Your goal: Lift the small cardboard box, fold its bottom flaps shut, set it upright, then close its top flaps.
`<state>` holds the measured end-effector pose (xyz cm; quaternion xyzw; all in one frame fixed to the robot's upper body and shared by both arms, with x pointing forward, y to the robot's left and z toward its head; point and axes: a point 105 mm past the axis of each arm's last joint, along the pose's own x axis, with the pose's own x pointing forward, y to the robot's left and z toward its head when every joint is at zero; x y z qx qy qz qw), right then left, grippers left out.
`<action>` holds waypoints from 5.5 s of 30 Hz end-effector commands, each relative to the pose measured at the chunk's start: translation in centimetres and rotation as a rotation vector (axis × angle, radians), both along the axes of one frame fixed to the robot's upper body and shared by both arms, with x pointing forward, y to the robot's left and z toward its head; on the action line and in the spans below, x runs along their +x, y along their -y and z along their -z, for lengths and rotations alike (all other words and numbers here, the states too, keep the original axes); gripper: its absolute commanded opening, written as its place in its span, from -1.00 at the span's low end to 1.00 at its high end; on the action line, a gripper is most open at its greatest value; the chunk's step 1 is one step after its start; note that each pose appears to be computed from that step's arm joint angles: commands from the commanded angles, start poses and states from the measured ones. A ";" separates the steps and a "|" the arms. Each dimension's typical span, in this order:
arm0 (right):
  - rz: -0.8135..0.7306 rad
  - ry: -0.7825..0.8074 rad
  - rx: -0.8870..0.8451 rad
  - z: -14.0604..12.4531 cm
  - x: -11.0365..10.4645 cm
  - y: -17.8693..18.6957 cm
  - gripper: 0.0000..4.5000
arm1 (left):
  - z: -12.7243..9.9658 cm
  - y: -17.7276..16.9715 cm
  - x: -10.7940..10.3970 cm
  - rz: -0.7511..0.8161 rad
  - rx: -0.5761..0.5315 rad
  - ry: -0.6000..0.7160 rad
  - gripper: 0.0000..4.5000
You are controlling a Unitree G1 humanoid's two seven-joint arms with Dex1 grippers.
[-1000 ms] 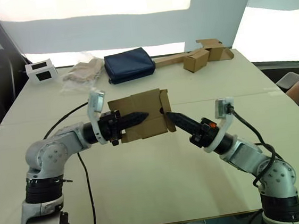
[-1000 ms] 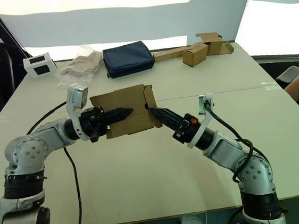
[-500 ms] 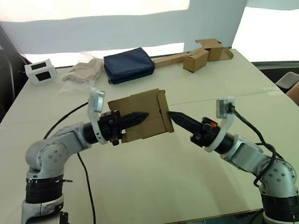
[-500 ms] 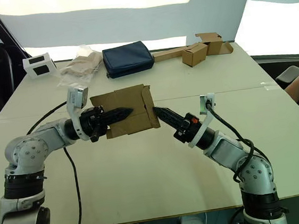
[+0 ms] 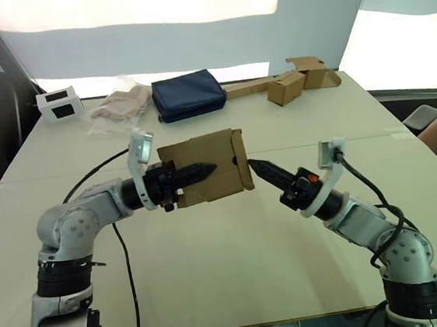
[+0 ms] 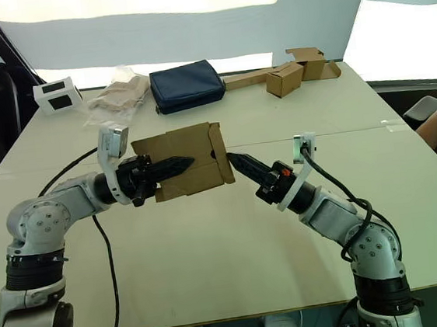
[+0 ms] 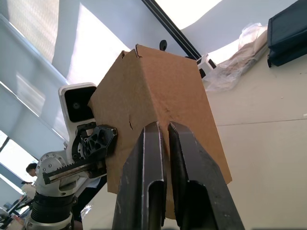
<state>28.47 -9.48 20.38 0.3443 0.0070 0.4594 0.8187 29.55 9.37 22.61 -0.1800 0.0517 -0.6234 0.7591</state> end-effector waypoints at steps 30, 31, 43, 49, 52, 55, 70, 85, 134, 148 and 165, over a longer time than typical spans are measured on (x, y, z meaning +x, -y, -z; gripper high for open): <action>0.045 0.056 -0.022 -0.4 0.4 1.0 -0.77 | -1.4 0.0 -0.6 0.015 -0.034 0.050 -1.00; 0.051 0.063 -0.030 -0.4 0.5 1.0 -0.77 | -1.4 0.0 -0.6 0.014 -0.033 0.050 -1.00; 0.049 0.193 -0.152 -2.2 -0.3 -1.8 -0.77 | -0.7 0.6 -0.5 0.011 -0.019 0.033 -1.00; -0.001 0.211 -0.167 -2.8 -1.3 -2.9 -0.77 | -0.4 0.8 -0.3 0.007 -0.012 0.031 -1.00; -0.045 0.189 -0.143 -3.1 -1.9 -2.9 -0.77 | -0.4 0.8 -0.3 0.004 -0.012 0.031 -1.00; -0.059 0.169 -0.124 -3.2 -2.1 -2.3 -0.77 | -0.5 0.8 -0.2 0.004 -0.014 0.033 -1.00; 0.114 0.012 -0.102 -1.3 1.1 1.1 -0.77 | -1.1 0.8 -0.6 0.021 -0.030 0.042 -1.00; 0.081 0.073 -0.178 -1.4 -0.1 -0.3 -0.77 | -0.9 0.8 -0.5 0.029 -0.020 0.035 -1.00; 0.317 0.130 -0.560 2.1 -1.2 6.0 -0.79 | -5.8 7.8 4.2 0.468 1.056 0.696 0.99; 0.367 0.066 -0.895 6.1 2.8 7.0 -0.79 | 0.0 0.1 9.1 0.043 0.583 0.497 -0.76; 0.198 0.031 -0.970 9.5 2.7 3.7 -0.79 | 10.8 0.6 6.9 -0.113 0.716 0.337 -0.98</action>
